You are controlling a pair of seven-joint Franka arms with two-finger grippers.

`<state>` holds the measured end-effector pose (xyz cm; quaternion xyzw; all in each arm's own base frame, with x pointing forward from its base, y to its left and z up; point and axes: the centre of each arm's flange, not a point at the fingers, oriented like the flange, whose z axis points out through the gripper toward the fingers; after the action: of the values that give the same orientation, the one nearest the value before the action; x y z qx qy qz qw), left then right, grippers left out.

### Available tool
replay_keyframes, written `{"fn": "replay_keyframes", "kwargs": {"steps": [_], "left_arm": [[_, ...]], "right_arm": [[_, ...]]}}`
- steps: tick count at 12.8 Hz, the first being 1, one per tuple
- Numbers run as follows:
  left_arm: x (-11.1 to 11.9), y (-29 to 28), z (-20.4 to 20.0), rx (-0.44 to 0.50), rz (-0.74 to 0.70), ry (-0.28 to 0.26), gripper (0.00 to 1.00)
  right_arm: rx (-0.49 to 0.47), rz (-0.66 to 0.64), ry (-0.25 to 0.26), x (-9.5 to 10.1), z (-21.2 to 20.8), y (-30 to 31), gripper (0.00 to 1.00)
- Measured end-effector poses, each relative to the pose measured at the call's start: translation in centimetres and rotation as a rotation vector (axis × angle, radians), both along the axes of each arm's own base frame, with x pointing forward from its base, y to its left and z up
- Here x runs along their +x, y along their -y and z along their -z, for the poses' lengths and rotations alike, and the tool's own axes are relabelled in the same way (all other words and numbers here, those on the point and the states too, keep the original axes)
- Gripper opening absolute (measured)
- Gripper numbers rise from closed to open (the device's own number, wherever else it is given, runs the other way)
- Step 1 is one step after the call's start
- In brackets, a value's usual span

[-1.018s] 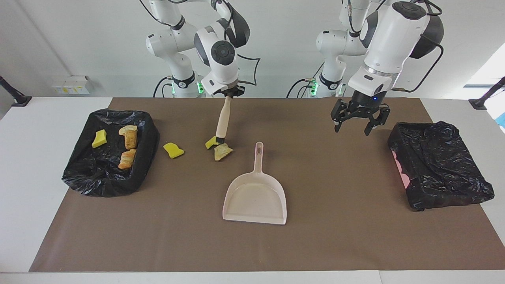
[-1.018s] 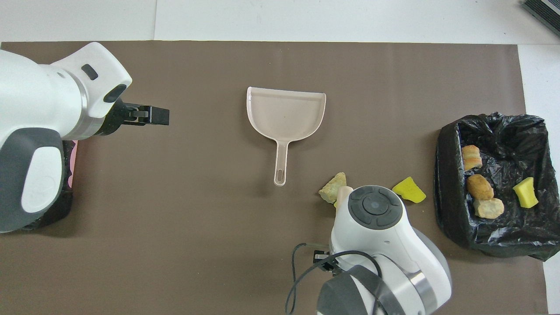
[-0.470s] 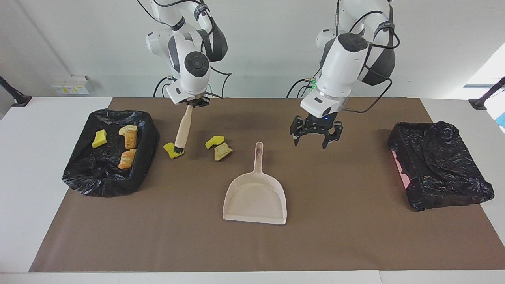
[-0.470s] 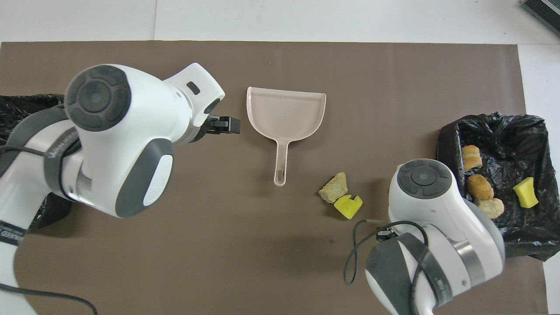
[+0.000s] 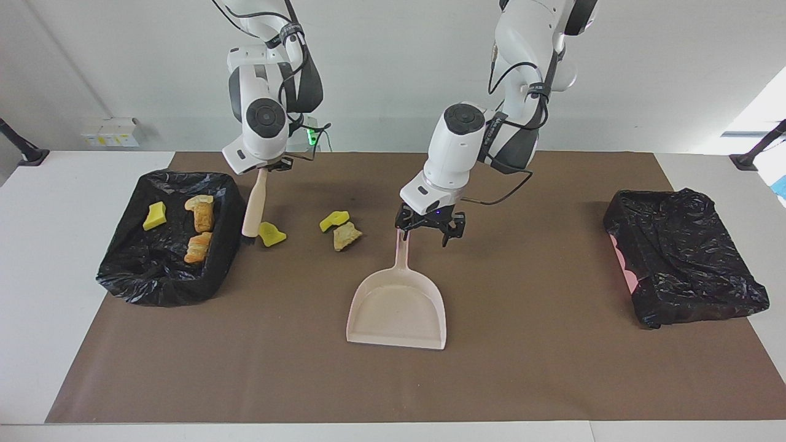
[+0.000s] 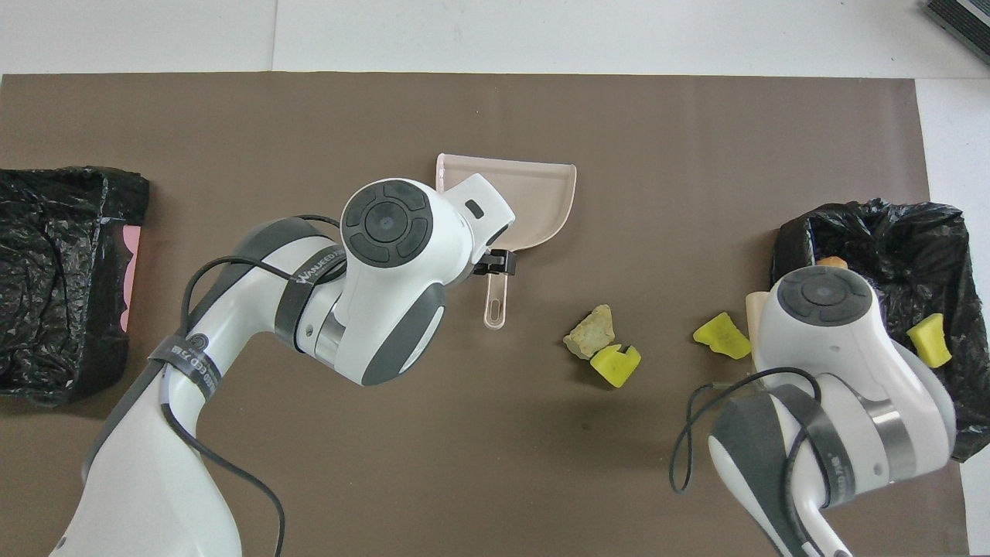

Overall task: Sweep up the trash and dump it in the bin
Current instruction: 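Reach the left gripper toward the dustpan while the right gripper approaches the sponges, then grasp the dustpan with the left gripper while the right gripper grasps the brush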

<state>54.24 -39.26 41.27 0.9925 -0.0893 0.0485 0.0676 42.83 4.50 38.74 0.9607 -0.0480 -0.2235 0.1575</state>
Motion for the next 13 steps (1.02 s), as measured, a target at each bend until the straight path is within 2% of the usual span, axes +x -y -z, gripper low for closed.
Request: {"fn": "replay_keyframes", "kwargs": {"steps": [2,5,9,10,11,12,13], "left_arm": [[-0.4,0.8,2.0,0.014,0.012,-0.026,1.0],[-2.2,4.3,5.7,0.021,0.04,-0.047,1.0],[-1.9,4.5,5.5,0.005,0.035,-0.024,1.0],[-1.8,4.5,5.4,0.005,0.033,-0.022,0.93],[-1.8,4.5,5.4,0.005,0.033,-0.022,0.93],[-1.8,4.5,5.4,0.005,0.033,-0.022,0.85],[-1.8,4.4,5.4,0.006,0.033,-0.023,0.7]], "right_arm": [[0.037,0.003,0.013,-1.0,1.4,3.3,0.26],[0.043,-0.014,0.018,-3.2,2.2,3.7,0.26],[0.146,-0.182,-0.051,-4.3,2.7,3.1,0.26],[0.177,-0.194,-0.057,-4.3,2.7,2.9,0.26],[0.22,-0.186,-0.058,-4.4,2.8,2.5,0.26],[0.257,-0.174,-0.056,-4.4,2.9,2.0,0.26],[0.278,-0.171,-0.055,-4.5,2.9,1.5,0.26]]}}
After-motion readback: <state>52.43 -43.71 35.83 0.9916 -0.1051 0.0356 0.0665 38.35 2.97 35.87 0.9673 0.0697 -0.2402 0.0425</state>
